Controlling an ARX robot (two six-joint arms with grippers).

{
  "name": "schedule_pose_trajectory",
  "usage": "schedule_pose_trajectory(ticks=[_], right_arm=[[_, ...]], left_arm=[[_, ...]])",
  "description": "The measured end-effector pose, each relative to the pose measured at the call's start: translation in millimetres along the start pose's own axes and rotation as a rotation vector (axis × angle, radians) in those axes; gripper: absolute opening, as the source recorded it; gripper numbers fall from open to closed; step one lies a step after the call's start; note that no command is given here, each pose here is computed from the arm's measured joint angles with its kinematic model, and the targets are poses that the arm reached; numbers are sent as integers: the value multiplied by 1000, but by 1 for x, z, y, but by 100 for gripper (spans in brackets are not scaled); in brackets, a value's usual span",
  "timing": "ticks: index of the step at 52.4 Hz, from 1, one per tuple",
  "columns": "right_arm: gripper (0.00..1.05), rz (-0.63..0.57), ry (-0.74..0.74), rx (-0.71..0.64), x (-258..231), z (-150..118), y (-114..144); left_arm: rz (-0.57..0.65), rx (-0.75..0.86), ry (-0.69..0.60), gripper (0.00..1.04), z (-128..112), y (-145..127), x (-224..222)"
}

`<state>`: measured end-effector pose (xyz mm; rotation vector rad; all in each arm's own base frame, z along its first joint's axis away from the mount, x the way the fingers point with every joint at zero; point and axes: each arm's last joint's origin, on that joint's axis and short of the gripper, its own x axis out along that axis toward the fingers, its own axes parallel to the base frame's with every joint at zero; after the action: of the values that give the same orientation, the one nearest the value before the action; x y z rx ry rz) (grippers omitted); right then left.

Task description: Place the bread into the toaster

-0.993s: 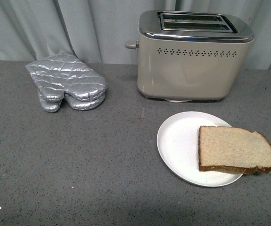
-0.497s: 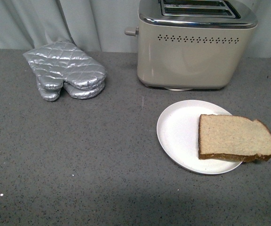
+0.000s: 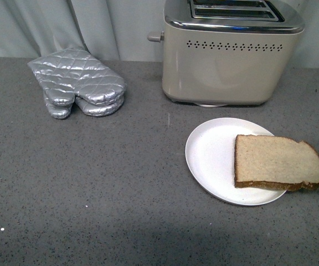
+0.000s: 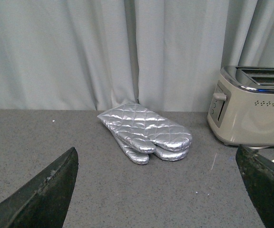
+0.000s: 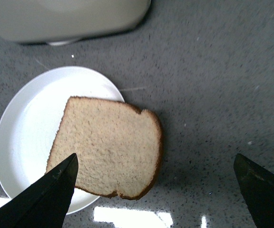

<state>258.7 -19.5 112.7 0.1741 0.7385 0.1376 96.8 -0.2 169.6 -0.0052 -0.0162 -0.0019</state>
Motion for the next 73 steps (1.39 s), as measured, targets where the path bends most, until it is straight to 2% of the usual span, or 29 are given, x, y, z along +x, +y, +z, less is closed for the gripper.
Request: schedule_pose_trajectory(ticks=[19,32,36,41,44,51,60,66,73], right_arm=[[95,88,243,219,57,-4,-26],[93,149,298,357,78,-14,-27],[83,165,297,394,82,-16,-26],[62,163,294,448,85,-15,-25],[56,162,293,452,85,-14,-24],[31,157,300,465,86,-13,-24],[5,162,327,487,83,-11,-23],[1,187,309,508,75,-2,-20],[1,249,283,660,51,20,-5]], left_arm=[[0,0,0,98,0,0,0],[0,0,0,98,0,0,0],[0,0,0,98,0,0,0],[0,0,0,98,0,0,0],[0,0,0,98,0,0,0],[0,0,0,98,0,0,0],[0,0,0,98,0,0,0],[0,0,0,98,0,0,0],[0,0,0,98,0,0,0]])
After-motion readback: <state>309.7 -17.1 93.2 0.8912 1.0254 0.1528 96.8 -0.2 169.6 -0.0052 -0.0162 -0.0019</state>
